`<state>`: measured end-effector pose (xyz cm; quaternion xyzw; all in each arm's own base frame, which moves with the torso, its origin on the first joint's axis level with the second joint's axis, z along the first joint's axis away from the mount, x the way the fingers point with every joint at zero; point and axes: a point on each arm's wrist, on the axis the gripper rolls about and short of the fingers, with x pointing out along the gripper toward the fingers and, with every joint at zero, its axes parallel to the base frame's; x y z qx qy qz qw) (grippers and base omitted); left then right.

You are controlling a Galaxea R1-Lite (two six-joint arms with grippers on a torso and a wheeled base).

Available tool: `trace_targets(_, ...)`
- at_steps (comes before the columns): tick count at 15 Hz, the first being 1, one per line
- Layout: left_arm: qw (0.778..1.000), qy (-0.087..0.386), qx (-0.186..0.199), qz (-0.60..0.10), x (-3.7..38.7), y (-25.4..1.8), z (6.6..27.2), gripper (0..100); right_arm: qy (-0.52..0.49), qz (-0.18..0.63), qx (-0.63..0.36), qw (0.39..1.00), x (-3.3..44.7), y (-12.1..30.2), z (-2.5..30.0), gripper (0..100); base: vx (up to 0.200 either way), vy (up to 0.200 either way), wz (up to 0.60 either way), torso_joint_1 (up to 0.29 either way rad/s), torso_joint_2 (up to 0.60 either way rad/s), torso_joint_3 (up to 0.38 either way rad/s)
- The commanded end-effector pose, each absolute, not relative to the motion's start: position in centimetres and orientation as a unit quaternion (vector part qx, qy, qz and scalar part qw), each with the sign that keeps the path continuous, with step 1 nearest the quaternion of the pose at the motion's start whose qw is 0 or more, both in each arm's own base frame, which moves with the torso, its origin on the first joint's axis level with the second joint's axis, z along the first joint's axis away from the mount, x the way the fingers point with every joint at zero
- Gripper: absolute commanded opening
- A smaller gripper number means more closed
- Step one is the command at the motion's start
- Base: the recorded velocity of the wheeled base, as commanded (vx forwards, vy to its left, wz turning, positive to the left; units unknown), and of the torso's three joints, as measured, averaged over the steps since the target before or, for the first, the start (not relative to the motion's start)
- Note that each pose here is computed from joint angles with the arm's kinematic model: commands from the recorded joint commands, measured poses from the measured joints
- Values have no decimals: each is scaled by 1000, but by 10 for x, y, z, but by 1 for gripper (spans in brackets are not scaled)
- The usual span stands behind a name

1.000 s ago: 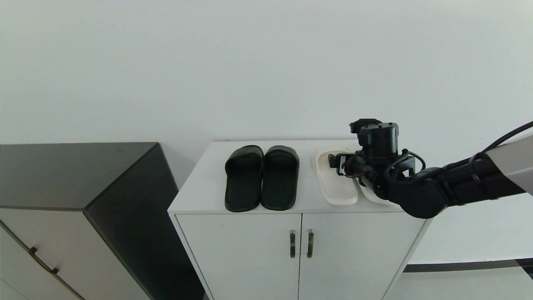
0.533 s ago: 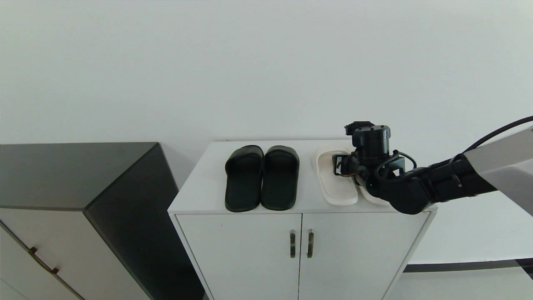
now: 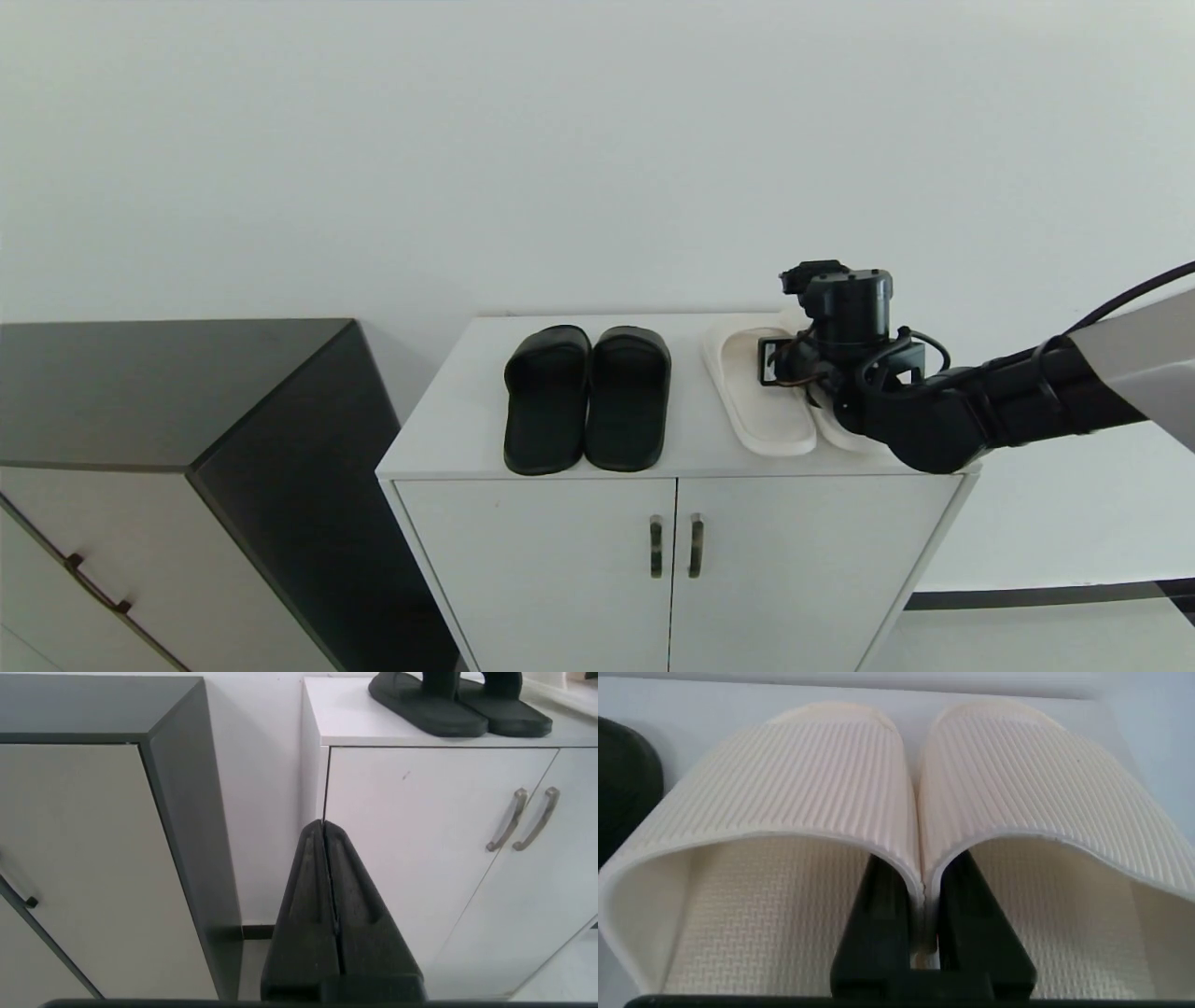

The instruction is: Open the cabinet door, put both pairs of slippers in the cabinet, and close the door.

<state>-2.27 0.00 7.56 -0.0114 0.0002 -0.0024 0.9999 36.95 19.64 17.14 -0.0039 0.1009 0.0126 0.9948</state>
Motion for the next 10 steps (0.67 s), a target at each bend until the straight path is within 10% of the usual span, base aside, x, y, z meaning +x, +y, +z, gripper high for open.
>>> trace_targets(1,1000,0,-12,-2,-23,0,76,0,79,43,7,996,335,191,203,0,0,0,0,0,0,0)
trace_targets(10,1000,0,-8,-2,-23,0,76,0,162,365,-8,917,170,160,195,0,0,0,0,0,0,0)
